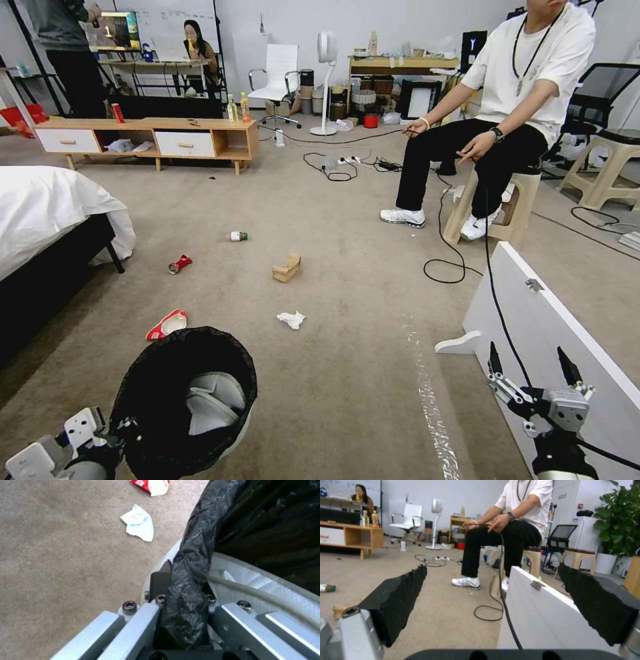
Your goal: Pick up the trash bin and place the garbage on the floor into it.
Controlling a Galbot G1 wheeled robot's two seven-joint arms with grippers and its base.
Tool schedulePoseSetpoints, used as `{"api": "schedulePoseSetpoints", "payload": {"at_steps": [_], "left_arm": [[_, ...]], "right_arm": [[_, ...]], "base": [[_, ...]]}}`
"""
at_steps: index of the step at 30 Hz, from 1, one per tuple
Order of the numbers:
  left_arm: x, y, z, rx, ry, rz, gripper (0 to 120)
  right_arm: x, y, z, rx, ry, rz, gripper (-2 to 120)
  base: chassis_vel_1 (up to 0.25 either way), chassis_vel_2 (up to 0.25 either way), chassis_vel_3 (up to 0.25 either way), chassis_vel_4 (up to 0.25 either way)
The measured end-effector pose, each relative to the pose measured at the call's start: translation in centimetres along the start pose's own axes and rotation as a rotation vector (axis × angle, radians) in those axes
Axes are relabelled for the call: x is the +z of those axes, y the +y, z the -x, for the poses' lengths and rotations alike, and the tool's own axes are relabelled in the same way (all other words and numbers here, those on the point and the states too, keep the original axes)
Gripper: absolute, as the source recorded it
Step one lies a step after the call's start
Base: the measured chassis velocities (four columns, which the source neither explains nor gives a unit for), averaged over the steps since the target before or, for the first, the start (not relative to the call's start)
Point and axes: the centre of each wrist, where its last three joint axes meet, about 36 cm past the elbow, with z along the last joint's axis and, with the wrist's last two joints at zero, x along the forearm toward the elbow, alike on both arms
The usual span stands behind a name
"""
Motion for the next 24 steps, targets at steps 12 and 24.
{"api": "schedulePoseSetpoints", "payload": {"at_steps": [12,24], "left_arm": [[0.02,0.03,-0.06,0.010,0.002,0.001,2],[-0.01,0.08,-0.08,0.014,0.002,-0.002,2]], "right_arm": [[0.01,-0.07,0.01,-0.002,0.001,-0.002,100],[0.11,-0.08,0.03,-0.003,0.003,-0.002,100]], "base": [[0.000,0.000,0.000,0.000],[0.000,0.000,0.000,0.000]]}}
